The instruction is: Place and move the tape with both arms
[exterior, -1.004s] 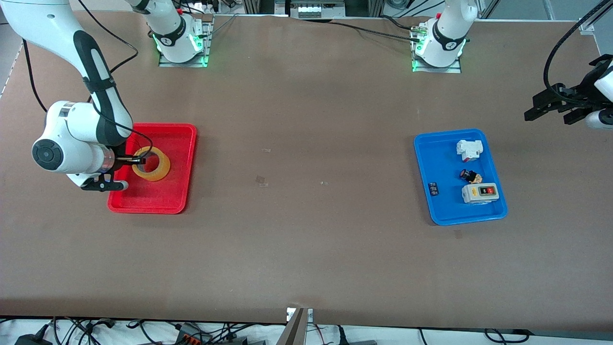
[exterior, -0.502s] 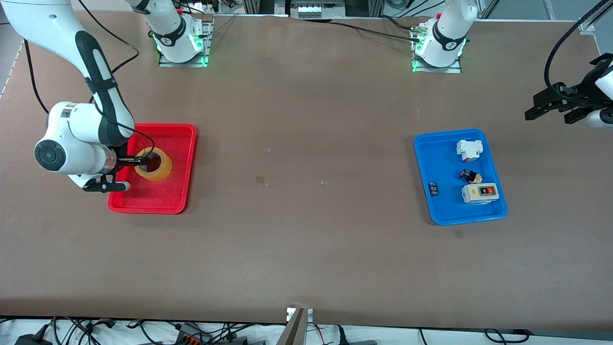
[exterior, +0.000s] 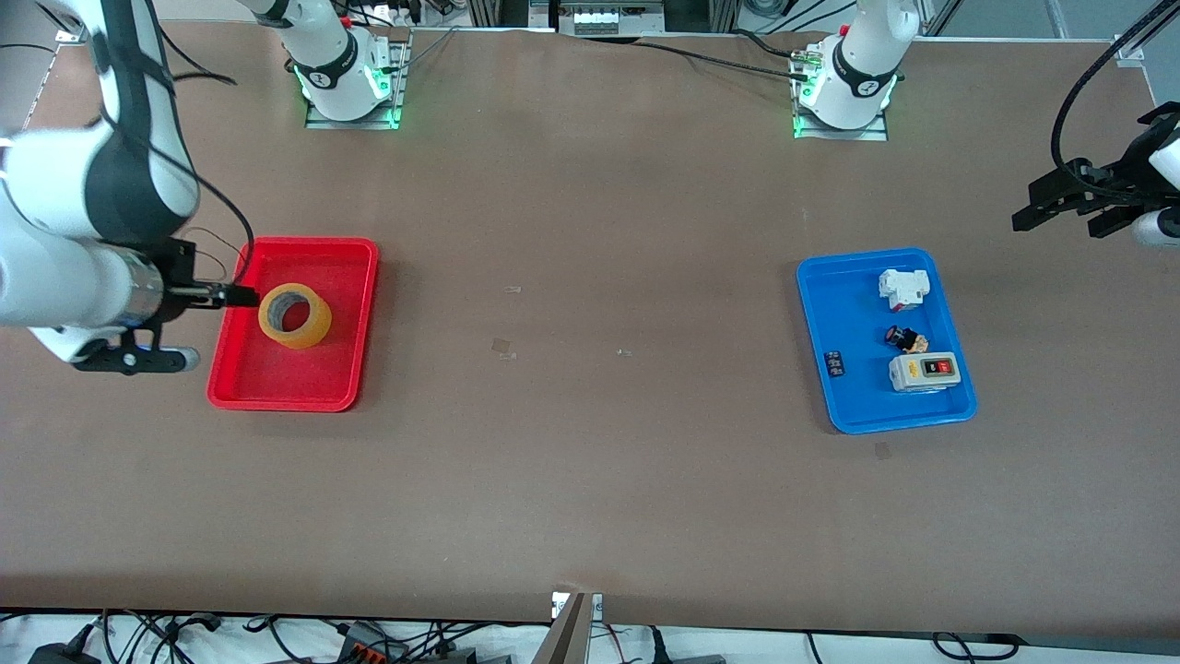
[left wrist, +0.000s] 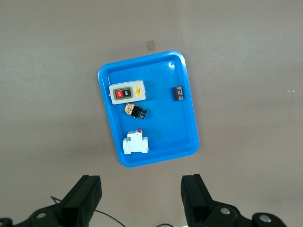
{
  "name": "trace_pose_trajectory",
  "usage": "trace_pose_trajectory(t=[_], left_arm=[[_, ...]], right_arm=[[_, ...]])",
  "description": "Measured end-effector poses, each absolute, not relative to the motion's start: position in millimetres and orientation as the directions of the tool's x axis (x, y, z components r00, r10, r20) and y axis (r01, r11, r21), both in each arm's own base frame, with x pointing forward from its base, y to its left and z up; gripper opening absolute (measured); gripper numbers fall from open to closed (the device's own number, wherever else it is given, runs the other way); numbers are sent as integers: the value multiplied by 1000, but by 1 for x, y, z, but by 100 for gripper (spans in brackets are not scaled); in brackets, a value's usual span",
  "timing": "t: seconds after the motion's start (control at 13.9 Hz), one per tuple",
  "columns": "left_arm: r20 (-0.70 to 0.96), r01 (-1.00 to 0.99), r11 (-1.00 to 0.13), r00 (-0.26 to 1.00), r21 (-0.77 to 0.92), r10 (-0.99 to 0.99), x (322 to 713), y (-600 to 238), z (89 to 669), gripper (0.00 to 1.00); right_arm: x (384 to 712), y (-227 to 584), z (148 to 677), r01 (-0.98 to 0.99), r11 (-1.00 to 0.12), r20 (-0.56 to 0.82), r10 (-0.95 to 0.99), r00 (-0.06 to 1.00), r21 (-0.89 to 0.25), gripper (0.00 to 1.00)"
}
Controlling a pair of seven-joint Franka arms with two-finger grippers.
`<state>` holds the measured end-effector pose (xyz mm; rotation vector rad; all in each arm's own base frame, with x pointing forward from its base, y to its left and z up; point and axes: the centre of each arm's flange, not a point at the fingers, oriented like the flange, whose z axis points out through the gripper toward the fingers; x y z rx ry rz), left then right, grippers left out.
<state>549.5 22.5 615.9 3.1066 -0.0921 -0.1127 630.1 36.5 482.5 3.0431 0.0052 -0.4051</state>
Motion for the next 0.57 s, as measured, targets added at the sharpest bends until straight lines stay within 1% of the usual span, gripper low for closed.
trace_pose_trajectory(t=[0.14,0.29,0.43,0.57], left_arm=[[-71,-58,-998,996,34,-60,550,23,616,100],[-71,-57,-998,996,34,-59,550,23,616,100],[-71,-56,-998,996,34,-58,549,24,616,100],[-71,-54,-998,996,34,-56,549,25,616,100]], right_arm=[[632,39,532,11,-998,-209,-4,978,69,100],[635,36,564,1,-998,-155,-9,988,67,100],[640,34,579,-4,-998,-103,-11,995,66,100],[650,35,581,-4,-998,-37,-7,999,65,100]])
